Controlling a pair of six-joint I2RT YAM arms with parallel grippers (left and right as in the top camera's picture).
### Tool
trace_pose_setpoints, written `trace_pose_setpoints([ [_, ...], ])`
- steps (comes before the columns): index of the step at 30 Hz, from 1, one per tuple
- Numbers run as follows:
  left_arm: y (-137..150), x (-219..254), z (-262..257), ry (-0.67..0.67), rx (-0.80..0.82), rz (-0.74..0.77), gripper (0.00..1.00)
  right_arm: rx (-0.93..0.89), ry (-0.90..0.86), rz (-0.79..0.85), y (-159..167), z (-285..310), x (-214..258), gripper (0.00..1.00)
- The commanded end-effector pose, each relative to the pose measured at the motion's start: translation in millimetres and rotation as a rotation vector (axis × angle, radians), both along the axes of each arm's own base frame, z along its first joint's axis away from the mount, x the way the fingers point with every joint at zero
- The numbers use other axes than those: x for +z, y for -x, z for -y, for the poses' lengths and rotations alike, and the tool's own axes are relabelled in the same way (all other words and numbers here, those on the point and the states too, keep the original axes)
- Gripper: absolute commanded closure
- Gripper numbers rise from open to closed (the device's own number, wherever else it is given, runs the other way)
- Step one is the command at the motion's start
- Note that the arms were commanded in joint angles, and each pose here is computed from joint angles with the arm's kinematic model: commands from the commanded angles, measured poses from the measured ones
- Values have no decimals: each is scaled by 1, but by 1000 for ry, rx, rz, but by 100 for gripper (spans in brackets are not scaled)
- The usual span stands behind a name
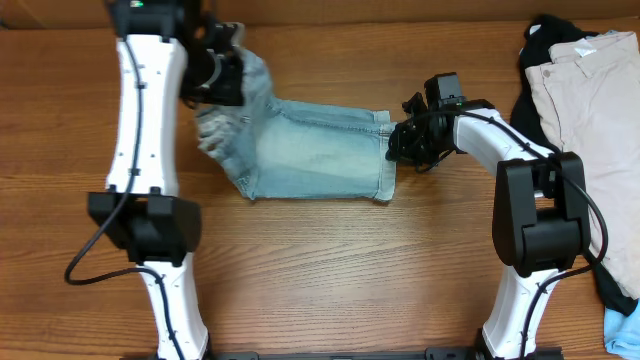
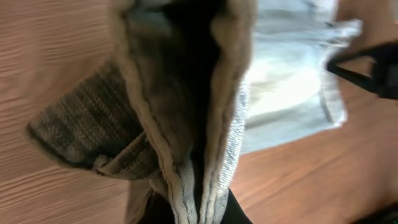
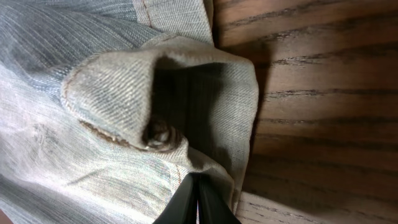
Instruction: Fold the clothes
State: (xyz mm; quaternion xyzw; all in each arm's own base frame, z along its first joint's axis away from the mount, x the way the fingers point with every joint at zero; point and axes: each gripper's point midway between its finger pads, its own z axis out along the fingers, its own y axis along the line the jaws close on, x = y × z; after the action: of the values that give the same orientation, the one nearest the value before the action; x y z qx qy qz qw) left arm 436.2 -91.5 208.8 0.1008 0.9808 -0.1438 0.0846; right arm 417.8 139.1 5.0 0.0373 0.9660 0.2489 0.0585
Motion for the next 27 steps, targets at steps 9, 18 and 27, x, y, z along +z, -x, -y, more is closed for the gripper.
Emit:
trace_pose_setpoints([
  [9, 17, 30, 131, 142, -92, 82, 96, -11, 33, -24, -1, 5, -18, 94],
  [18, 15, 9, 172, 120, -104, 110, 73, -11, 34, -30, 1, 5, -19, 94],
  [27, 10, -25, 170, 43, -119, 105, 0, -61, -77, 22, -22, 22, 42, 87],
])
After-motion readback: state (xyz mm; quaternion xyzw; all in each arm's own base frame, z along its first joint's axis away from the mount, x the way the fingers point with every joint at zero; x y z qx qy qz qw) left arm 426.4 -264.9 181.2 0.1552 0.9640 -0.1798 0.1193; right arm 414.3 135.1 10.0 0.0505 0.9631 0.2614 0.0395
